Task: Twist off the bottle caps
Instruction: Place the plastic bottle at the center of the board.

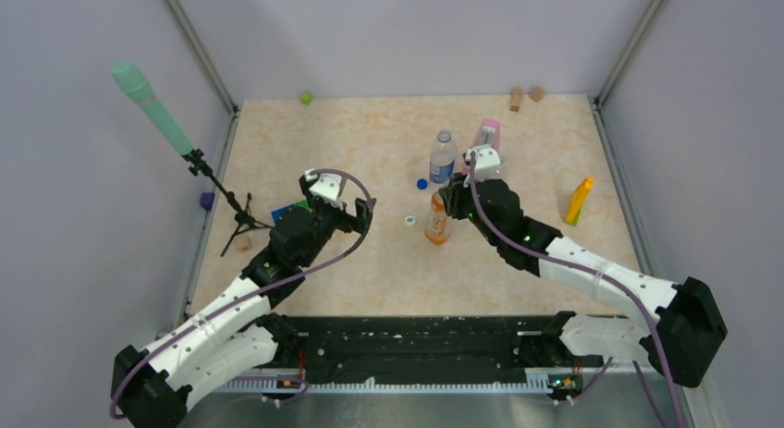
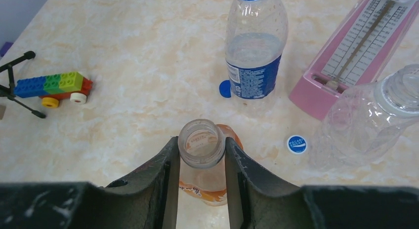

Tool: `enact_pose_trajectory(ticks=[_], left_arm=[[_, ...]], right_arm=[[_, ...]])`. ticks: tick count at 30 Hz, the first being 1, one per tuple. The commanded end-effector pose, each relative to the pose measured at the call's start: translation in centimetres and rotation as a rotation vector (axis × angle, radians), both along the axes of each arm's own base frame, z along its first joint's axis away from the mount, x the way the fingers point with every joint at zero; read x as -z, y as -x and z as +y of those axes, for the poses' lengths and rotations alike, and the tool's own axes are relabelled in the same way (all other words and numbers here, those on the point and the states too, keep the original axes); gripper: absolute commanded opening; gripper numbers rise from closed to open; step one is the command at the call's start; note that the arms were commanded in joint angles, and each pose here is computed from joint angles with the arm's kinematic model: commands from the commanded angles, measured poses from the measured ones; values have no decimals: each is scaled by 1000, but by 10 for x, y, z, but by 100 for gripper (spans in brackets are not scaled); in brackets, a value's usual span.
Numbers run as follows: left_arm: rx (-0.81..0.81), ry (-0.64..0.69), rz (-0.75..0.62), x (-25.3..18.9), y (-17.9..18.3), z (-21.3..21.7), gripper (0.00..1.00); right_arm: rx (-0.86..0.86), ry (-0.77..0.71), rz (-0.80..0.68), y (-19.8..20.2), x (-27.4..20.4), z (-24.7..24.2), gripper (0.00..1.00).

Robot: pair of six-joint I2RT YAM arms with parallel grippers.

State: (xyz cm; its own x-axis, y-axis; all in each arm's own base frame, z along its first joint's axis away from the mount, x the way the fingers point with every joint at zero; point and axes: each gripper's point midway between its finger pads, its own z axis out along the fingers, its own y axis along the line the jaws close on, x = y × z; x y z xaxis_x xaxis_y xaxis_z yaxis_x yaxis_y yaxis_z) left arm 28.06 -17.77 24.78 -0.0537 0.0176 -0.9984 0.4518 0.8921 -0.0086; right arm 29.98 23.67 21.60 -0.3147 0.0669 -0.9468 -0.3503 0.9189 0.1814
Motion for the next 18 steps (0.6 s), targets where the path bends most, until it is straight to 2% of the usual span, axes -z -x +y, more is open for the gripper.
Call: enact_pose_trajectory(ticks=[1,9,15,18], left_arm=[[8,7,-27,-8,-2,-2,99],[2,7,-25,-8,-2,-1,99],[-15,5,-26,-9,-4,1,99],[-9,5,-26,-9,-4,0,99]], right_arm=[[12,31,-72,-6,-28,-1,20],[106,34,-179,-17,-37,-18,20],[113,-8,-160,-18,-25,-14,21],[107,4,-146,-19,-19,-12,26]])
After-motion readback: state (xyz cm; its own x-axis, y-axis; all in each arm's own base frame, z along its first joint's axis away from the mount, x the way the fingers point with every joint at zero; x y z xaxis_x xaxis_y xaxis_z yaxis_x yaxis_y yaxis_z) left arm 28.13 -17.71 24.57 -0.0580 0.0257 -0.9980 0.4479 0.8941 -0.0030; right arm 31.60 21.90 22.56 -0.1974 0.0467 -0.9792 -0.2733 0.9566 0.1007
